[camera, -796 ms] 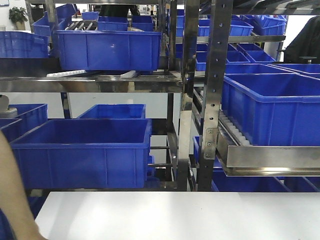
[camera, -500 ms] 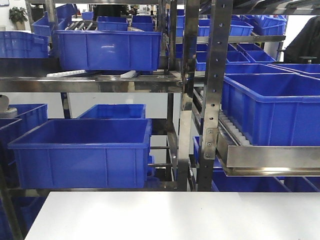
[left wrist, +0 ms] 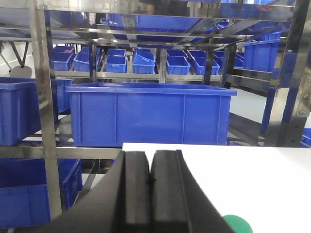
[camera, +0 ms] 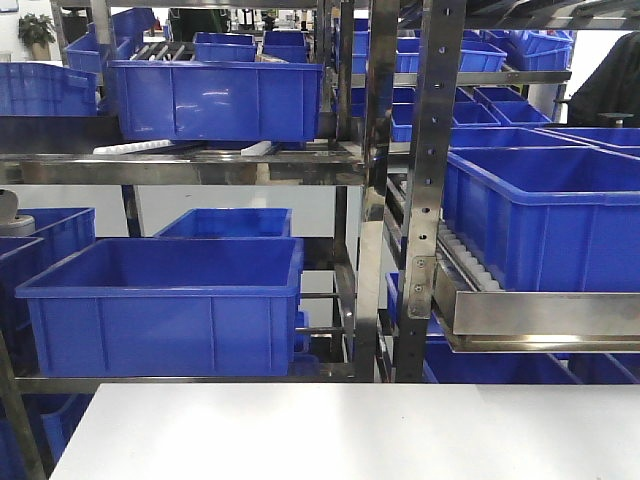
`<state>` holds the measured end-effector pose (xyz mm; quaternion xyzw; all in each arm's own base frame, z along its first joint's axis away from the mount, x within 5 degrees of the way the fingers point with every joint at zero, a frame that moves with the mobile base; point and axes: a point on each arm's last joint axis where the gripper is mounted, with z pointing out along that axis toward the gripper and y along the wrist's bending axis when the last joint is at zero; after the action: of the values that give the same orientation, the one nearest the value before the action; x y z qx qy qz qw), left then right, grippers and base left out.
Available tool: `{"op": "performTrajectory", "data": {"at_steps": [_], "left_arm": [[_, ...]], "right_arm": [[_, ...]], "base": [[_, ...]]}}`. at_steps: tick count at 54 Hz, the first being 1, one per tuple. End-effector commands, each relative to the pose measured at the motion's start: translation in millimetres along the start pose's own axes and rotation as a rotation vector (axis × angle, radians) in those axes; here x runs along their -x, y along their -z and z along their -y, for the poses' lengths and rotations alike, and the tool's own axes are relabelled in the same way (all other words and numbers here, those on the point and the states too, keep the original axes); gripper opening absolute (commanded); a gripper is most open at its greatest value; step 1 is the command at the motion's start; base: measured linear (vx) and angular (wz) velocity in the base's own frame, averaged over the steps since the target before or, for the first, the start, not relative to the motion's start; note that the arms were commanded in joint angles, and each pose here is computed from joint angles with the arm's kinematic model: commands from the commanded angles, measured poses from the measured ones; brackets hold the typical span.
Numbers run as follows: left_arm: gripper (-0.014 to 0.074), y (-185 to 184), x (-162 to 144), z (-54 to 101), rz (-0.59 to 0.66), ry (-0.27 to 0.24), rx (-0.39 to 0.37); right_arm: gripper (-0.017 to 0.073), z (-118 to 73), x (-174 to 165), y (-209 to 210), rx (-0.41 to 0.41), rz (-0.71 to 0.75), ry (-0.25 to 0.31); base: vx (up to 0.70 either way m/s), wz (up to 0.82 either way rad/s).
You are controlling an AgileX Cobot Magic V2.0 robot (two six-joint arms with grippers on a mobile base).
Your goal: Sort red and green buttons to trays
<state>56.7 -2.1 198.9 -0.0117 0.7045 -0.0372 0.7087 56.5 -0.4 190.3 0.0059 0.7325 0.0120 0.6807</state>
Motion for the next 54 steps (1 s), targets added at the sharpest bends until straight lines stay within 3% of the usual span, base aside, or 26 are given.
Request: {"op": "performTrajectory", "data": {"at_steps": [1, 15, 20, 23, 28, 33, 37, 43, 49, 54], "left_arm": [[-0.0006, 3, 20, 0.9, 0.147, -0.001, -0.005], [-0.0006, 4, 26, 1.2, 0.218, 0.006, -0.008], [-0.0006, 7, 36, 1.2, 0.316, 0.102, -0.025], [-0.0006, 9, 43, 1.6, 0.357, 0.119, -0.032], [-0.0006, 14, 60, 3.5, 0.387, 0.091, -0.038], [-0.0006, 18, 82, 6.0, 0.380, 0.025, -0.035], [-0.0006, 16, 103, 7.6, 0.364, -0.013, -0.029], [-0.0006, 2, 128, 9.4, 0.329, -0.007, -0.028], [-0.0006, -27, 138, 10.0, 0.232, 0.043, -0.028], [-0.0006, -53, 132, 10.4, 0.148, 0.105, -0.032]], "right_arm": [[-0.0009, -1.0, 4, 0, 0.009, 0.078, 0.008], [-0.0009, -2.0, 8, 1, 0.019, 0.130, 0.011], [-0.0009, -3.6, 17, 2, 0.038, 0.217, 0.003], [-0.0009, -4.0, 25, 4, 0.041, 0.249, 0.005], [-0.0009, -3.3, 43, 8, 0.027, 0.245, 0.009], [-0.0009, -1.4, 67, 13, -0.001, 0.190, 0.018], [-0.0009, -0.3, 85, 13, -0.022, 0.159, 0.053], [-0.0006, 0.8, 107, 8, -0.047, 0.141, 0.129], [-0.0003, 1.6, 112, -3, -0.061, 0.091, 0.202], [-0.0001, 1.7, 108, -13, -0.060, 0.037, 0.211]], "base": [[0.00, 0.00], [0.00, 0.00], [0.00, 0.00], [0.00, 0.00], [0.00, 0.00], [0.00, 0.00], [0.00, 0.00], [0.00, 0.00], [0.00, 0.00], [0.00, 0.00]]}}
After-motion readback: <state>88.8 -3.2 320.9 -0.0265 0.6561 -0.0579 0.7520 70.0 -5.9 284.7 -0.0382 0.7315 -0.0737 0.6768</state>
